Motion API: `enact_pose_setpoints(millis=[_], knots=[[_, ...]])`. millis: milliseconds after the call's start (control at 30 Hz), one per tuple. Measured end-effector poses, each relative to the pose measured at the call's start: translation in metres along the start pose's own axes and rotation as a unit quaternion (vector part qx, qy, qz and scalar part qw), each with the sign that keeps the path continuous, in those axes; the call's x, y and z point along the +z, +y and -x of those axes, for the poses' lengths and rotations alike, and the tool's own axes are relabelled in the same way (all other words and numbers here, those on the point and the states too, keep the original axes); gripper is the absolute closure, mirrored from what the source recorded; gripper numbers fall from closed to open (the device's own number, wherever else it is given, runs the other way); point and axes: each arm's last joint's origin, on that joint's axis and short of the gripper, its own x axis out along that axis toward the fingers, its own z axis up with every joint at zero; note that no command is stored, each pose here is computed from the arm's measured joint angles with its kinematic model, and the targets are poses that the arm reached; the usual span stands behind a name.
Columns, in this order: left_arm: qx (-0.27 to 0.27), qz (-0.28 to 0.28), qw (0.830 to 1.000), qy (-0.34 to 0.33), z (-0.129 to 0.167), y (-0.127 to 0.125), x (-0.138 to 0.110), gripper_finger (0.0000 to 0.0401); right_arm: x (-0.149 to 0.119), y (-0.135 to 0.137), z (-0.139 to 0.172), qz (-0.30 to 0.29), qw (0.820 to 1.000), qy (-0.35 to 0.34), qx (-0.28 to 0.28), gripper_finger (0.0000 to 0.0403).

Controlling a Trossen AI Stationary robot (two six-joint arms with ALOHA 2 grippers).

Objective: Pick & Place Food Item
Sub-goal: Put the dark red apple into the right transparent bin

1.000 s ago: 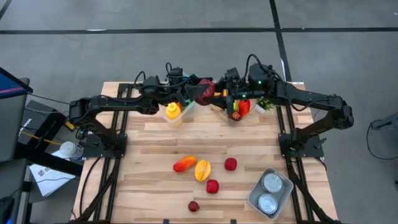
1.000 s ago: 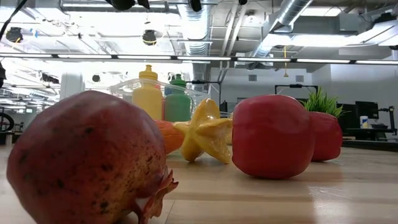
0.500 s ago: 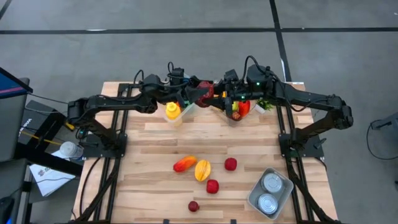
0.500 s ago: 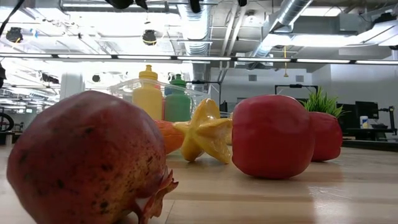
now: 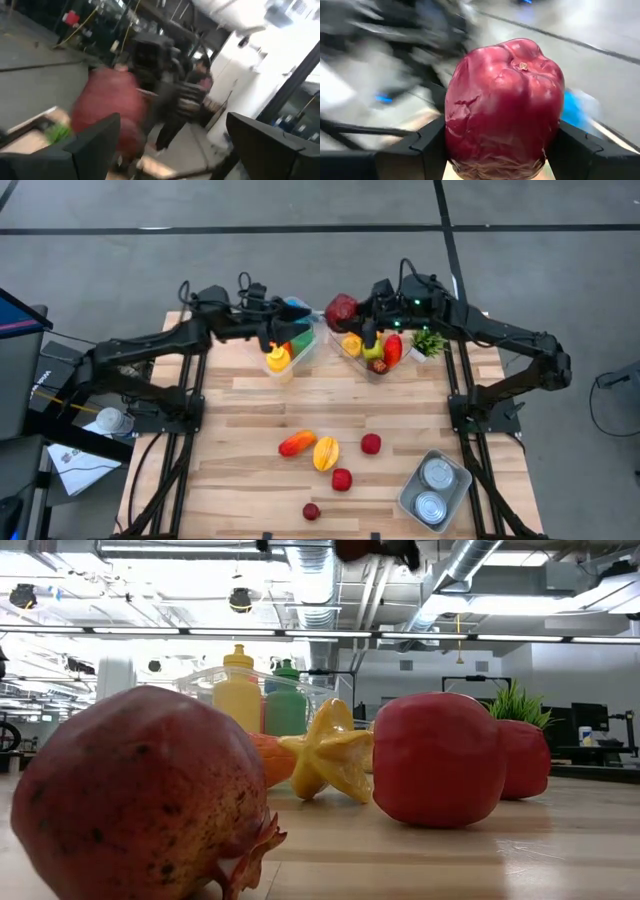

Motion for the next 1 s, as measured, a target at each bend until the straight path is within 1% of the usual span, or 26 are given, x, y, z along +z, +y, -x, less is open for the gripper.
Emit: enact_pose_setpoints(millis=[100, 200, 300, 367, 467, 567, 700, 833, 1000], knots=[[0.018, -0.014, 0.999, 0.022, 0.018, -0.008, 0.004, 0.0049, -0.009, -0.019, 0.003, 0.006, 0.994, 0.048, -0.1, 0.0144], [0.028, -0.029, 0.999, 0.031, 0.034, -0.016, 0.009, 0.0054, -0.021, -0.043, 0.0, -0.002, 0.975, 0.107, -0.194, 0.0144], [0.044, -0.039, 0.998, 0.024, 0.046, -0.021, 0.014, 0.0057, -0.036, -0.065, -0.01, -0.022, 0.954, 0.174, -0.243, 0.0148], [0.049, -0.047, 0.997, 0.019, 0.053, -0.025, 0.017, 0.0059, -0.048, -0.078, -0.017, -0.031, 0.936, 0.225, -0.269, 0.0151], [0.055, -0.053, 0.997, 0.009, 0.061, -0.027, 0.019, 0.0059, -0.068, -0.093, -0.033, -0.041, 0.909, 0.296, -0.291, 0.0152], [0.058, -0.053, 0.997, 0.008, 0.064, -0.027, 0.017, 0.006, -0.086, -0.101, -0.045, -0.046, 0.883, 0.355, -0.304, 0.0153], [0.061, -0.052, 0.997, 0.013, 0.065, -0.025, 0.014, 0.006, -0.104, -0.105, -0.057, -0.043, 0.861, 0.406, -0.305, 0.0153], [0.065, -0.049, 0.997, 0.018, 0.064, -0.022, 0.01, 0.006, -0.117, -0.104, -0.069, -0.038, 0.852, 0.429, -0.297, 0.0153], [0.077, -0.044, 0.996, 0.023, 0.063, -0.018, 0.004, 0.006, -0.129, -0.102, -0.08, -0.033, 0.845, 0.449, -0.288, 0.0153]])
